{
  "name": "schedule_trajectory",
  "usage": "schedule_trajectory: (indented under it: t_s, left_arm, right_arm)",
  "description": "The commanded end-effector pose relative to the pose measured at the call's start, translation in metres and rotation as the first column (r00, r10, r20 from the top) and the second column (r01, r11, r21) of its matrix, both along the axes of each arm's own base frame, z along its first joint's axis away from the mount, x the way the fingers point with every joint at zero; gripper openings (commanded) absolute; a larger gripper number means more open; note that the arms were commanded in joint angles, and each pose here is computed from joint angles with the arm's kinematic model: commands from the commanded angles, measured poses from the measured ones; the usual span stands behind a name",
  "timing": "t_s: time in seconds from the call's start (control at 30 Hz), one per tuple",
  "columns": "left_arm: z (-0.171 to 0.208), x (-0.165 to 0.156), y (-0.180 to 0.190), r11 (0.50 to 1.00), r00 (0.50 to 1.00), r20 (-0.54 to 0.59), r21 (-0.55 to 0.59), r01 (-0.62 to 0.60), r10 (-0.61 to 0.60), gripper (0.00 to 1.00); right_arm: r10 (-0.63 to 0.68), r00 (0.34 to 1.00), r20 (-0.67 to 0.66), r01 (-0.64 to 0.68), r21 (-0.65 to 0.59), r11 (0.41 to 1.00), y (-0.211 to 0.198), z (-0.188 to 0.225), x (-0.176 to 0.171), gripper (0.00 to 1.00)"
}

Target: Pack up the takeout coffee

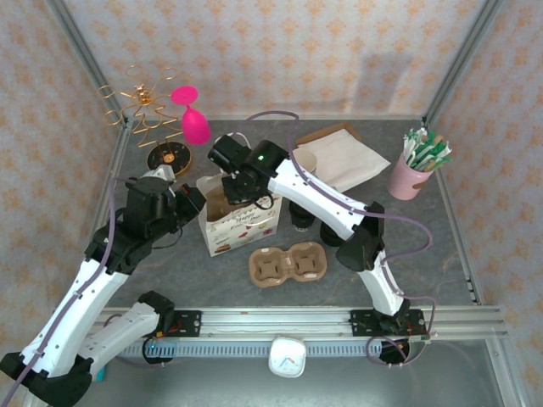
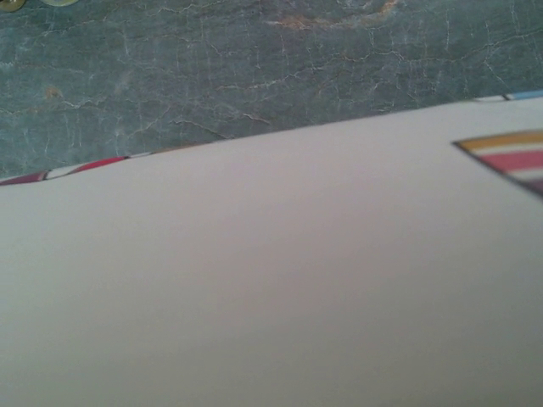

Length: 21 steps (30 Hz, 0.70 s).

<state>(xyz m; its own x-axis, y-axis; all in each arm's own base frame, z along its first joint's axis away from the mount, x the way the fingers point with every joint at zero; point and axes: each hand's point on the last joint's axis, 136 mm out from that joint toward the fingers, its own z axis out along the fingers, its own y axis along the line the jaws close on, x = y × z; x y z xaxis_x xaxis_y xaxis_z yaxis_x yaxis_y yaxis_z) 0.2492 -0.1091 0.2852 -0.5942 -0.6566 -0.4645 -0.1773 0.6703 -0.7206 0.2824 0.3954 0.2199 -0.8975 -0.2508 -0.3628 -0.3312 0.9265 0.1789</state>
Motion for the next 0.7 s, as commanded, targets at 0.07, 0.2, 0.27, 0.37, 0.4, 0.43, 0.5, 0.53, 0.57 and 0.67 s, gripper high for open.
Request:
schedule_trajectory:
  t_s: [0.07, 0.2, 0.27, 0.37, 0.4, 0.43, 0.5, 0.53, 0.57, 0.67]
  left_arm:
    - [0.013, 0.001, 0.001, 0.999, 0.999, 0.050, -0.045, -0.014, 0.016, 0.00]
    - [0.009, 0.001, -0.002, 0.999, 0.999, 0.042, -0.053, 0.000, 0.003, 0.00]
    - [0.007, 0.001, -0.002, 0.999, 0.999, 0.037, -0.050, 0.000, 0.002, 0.00]
    - [0.007, 0.000, 0.002, 0.999, 0.999, 0.035, -0.031, -0.012, 0.013, 0.00]
    - [0.006, 0.001, 0.002, 0.999, 0.999, 0.032, -0.029, -0.013, 0.014, 0.00]
    - [0.005, 0.001, 0.001, 0.999, 1.000, 0.026, -0.029, -0.014, 0.015, 0.00]
    - [0.003, 0.001, 0.002, 1.000, 1.000, 0.021, -0.024, -0.017, 0.018, 0.00]
    - [0.002, 0.001, 0.003, 1.000, 1.000, 0.022, -0.024, -0.020, 0.020, 0.00]
    - [0.003, 0.002, 0.003, 1.000, 0.999, 0.023, -0.020, -0.022, 0.023, 0.00]
    - [0.000, 0.002, 0.006, 0.999, 0.999, 0.012, -0.011, -0.037, 0.038, 0.00]
  right_arm:
    - [0.006, 0.998, -0.055, -0.008, -0.044, 0.999, 0.000, -0.020, -0.006, 0.30]
    - [0.004, 0.998, -0.065, -0.008, -0.062, 0.998, 0.003, -0.031, -0.004, 0.30]
    - [0.005, 0.997, -0.082, -0.011, -0.065, 0.998, 0.005, -0.038, -0.005, 0.31]
    - [0.012, 0.995, -0.094, -0.020, -0.083, 0.996, 0.006, -0.047, -0.005, 0.33]
    - [0.012, 0.995, -0.097, -0.021, -0.092, 0.996, 0.005, -0.050, -0.005, 0.34]
    - [0.014, 0.995, -0.101, -0.023, -0.095, 0.995, 0.005, -0.052, -0.005, 0.34]
    - [0.025, 0.992, -0.121, -0.037, -0.097, 0.995, 0.006, -0.057, -0.008, 0.34]
    - [0.023, 0.992, -0.123, -0.036, -0.099, 0.994, 0.006, -0.058, -0.009, 0.34]
    - [0.020, 0.993, -0.119, -0.033, -0.105, 0.994, 0.005, -0.059, -0.008, 0.35]
    - [0.015, 0.994, -0.107, -0.030, -0.136, 0.990, 0.000, -0.065, -0.005, 0.35]
